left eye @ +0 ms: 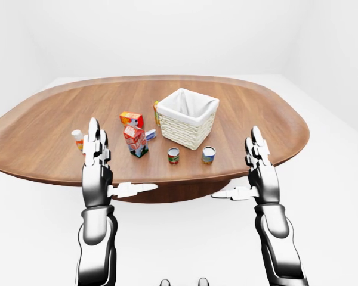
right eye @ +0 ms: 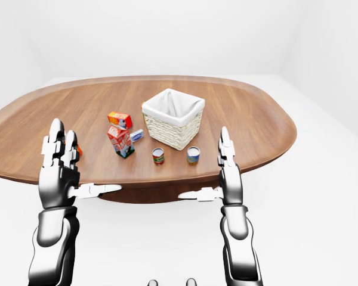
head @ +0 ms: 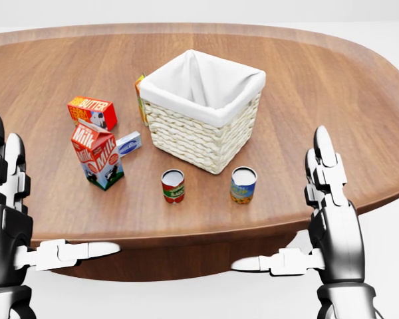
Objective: Pick up the alphabet soup, and put it in the basket.
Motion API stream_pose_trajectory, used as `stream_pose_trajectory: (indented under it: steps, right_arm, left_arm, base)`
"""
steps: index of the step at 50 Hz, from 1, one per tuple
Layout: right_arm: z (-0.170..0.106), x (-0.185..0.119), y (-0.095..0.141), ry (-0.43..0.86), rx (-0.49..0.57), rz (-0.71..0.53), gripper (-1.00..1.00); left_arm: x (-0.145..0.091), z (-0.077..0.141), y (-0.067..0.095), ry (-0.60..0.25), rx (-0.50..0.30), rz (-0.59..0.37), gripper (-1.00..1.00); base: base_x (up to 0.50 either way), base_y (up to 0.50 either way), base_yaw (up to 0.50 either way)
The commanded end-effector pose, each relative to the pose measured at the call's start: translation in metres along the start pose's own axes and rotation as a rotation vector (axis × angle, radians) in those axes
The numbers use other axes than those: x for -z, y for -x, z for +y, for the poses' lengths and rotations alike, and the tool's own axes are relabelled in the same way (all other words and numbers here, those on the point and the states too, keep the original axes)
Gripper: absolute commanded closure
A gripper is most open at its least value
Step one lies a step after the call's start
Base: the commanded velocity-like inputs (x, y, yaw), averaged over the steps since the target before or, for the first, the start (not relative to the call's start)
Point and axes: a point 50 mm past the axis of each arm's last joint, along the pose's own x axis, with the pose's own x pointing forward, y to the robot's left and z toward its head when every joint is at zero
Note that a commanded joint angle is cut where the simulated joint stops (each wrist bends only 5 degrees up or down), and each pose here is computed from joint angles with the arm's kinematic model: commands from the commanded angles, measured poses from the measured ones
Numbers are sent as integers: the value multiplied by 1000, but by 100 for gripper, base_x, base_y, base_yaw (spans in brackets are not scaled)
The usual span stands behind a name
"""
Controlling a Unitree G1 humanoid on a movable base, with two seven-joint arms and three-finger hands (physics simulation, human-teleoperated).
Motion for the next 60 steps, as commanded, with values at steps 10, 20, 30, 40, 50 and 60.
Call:
stream_pose_trajectory:
  steps: [10, 20, 30, 40, 50, 60]
  right_arm:
    - [1, 1, 1, 10, -8, 5, -100]
    - [2, 2, 1, 16, -12, 11, -100]
    - [2, 3, 0, 26, -11, 15, -100]
    - [3, 3, 0, 32, -16, 12, -100]
    - [4, 6, 1, 33, -27, 28, -100]
    - [5, 5, 2, 36, -31, 25, -100]
  left_arm:
    - [2, 0, 0, -1, 1, 9, -100]
    - [1, 0, 0, -3, 4, 6, -100]
    - [2, -1, 0, -2, 5, 8, -100]
    - [0, -2, 1, -3, 7, 3, -100]
    - [2, -2, 1, -6, 9, 11, -100]
    - [4, -2, 1, -5, 10, 20, -100]
  base:
    - [0, -26, 0]
    - [0, -21, 0]
    - [0, -1, 0]
    - [14, 0, 0]
    - [37, 0, 0]
    - [39, 0, 0]
